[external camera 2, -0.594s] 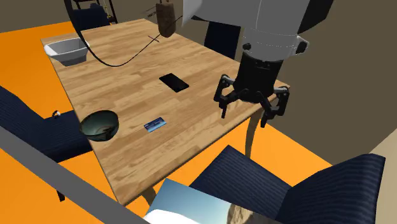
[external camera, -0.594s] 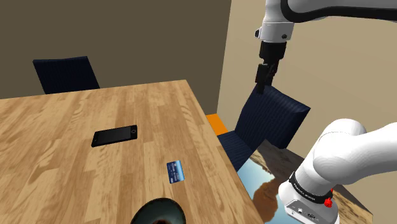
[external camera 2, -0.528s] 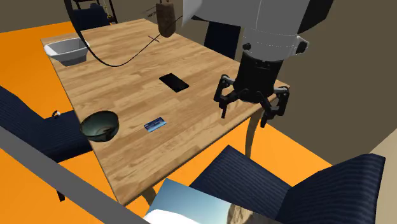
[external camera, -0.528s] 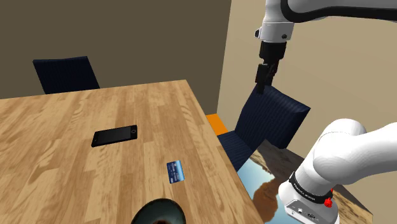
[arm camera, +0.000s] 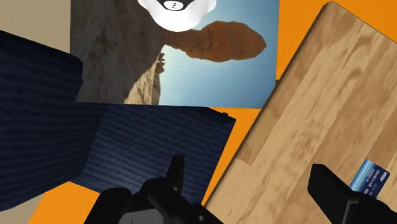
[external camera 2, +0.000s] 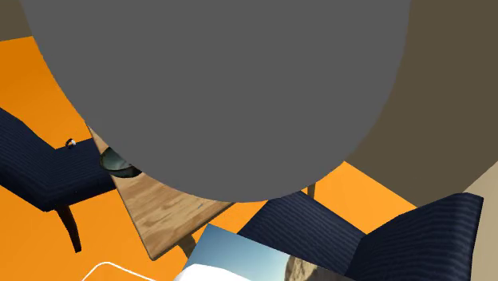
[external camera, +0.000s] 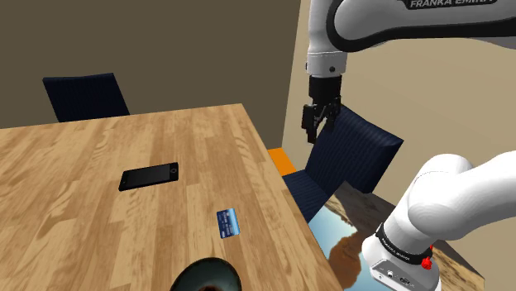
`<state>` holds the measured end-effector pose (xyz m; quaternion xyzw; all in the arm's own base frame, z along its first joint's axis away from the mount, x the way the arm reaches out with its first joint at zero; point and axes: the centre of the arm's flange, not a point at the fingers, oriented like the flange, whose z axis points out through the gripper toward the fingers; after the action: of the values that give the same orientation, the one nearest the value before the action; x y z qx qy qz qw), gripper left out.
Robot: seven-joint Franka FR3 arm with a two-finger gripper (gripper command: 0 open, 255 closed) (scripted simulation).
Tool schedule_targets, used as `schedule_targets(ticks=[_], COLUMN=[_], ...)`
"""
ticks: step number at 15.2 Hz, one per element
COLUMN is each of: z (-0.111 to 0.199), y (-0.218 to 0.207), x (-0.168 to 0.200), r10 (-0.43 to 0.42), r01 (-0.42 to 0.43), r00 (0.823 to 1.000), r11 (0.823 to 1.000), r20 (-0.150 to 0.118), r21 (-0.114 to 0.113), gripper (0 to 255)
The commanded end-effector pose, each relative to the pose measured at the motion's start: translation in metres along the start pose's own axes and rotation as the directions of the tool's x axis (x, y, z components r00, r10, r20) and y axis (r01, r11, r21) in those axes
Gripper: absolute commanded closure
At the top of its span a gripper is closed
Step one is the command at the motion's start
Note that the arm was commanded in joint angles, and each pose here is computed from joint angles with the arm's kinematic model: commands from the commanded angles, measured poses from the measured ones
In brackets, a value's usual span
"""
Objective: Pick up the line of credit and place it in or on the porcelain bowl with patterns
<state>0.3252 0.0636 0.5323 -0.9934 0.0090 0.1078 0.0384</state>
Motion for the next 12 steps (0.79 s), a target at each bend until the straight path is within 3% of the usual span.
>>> schedule_targets(ticks=[1,6,12], z=[0.014,0.046,0.086], y=[-0.021,-0.072,-0.13], x=[0.008,0.037,0.074], r10=[0.039,0.127,0.228], r01=[-0.039,-0.13,-0.239], r00=[0.999,0.987,0.956], r11=[0.999,0.991,0.97], r20=[0.028,0.098,0.183], r21=[0.009,0.026,0.039], gripper=[0,0,0])
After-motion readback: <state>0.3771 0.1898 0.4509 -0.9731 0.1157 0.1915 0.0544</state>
